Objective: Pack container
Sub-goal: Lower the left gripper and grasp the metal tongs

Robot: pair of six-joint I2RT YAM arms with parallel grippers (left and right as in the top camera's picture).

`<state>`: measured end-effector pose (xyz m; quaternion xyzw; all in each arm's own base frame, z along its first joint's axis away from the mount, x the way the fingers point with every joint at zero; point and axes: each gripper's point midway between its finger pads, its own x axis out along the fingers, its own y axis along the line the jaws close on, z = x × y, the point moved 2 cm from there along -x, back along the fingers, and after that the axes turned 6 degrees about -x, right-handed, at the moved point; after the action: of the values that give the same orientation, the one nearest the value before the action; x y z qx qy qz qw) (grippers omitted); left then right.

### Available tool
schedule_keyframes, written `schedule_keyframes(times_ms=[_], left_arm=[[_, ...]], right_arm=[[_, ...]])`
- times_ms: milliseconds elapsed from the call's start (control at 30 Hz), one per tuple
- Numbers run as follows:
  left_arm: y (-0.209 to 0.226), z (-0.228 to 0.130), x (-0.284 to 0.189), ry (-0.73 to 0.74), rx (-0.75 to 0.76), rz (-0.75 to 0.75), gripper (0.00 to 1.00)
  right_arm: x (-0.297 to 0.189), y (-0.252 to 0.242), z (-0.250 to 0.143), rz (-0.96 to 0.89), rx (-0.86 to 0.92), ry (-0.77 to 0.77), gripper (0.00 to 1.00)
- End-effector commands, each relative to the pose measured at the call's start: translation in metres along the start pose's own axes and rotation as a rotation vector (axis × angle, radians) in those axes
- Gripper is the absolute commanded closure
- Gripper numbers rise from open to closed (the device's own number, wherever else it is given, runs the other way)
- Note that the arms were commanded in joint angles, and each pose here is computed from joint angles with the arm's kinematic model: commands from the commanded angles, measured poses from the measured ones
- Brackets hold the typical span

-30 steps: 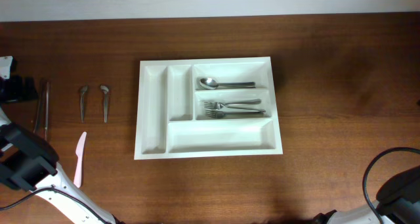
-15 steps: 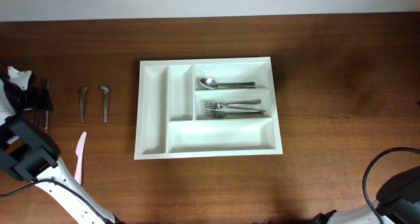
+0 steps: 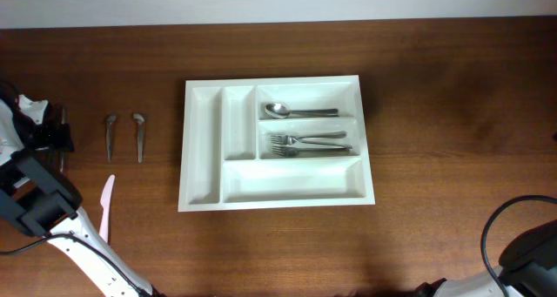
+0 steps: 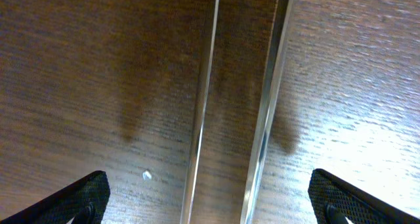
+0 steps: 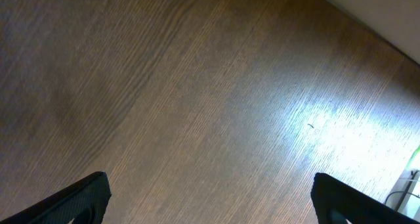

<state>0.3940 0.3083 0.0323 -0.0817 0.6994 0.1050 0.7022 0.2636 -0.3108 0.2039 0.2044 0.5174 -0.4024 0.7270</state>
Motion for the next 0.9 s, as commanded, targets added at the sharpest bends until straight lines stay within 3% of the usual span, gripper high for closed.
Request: schedule_keyframes(times_ms=[0, 800, 867], left_arm=[[-0.002, 0.005, 0.003, 0.001, 0.006, 0.033, 0.01], [-0.01, -0.005, 0.03, 0.085, 0.019, 0.018, 0.01], [-0.01, -0.004, 0.03, 0.084, 0.019, 0.019, 0.07]], right_arm=[[0.003, -0.002, -0.002, -0.007, 0.005, 0.008, 0.02], [0.003, -0.002, -0.002, -0.007, 0.005, 0.008, 0.01], [0.003, -0.002, -0.002, -0.007, 0.005, 0.008, 0.01]])
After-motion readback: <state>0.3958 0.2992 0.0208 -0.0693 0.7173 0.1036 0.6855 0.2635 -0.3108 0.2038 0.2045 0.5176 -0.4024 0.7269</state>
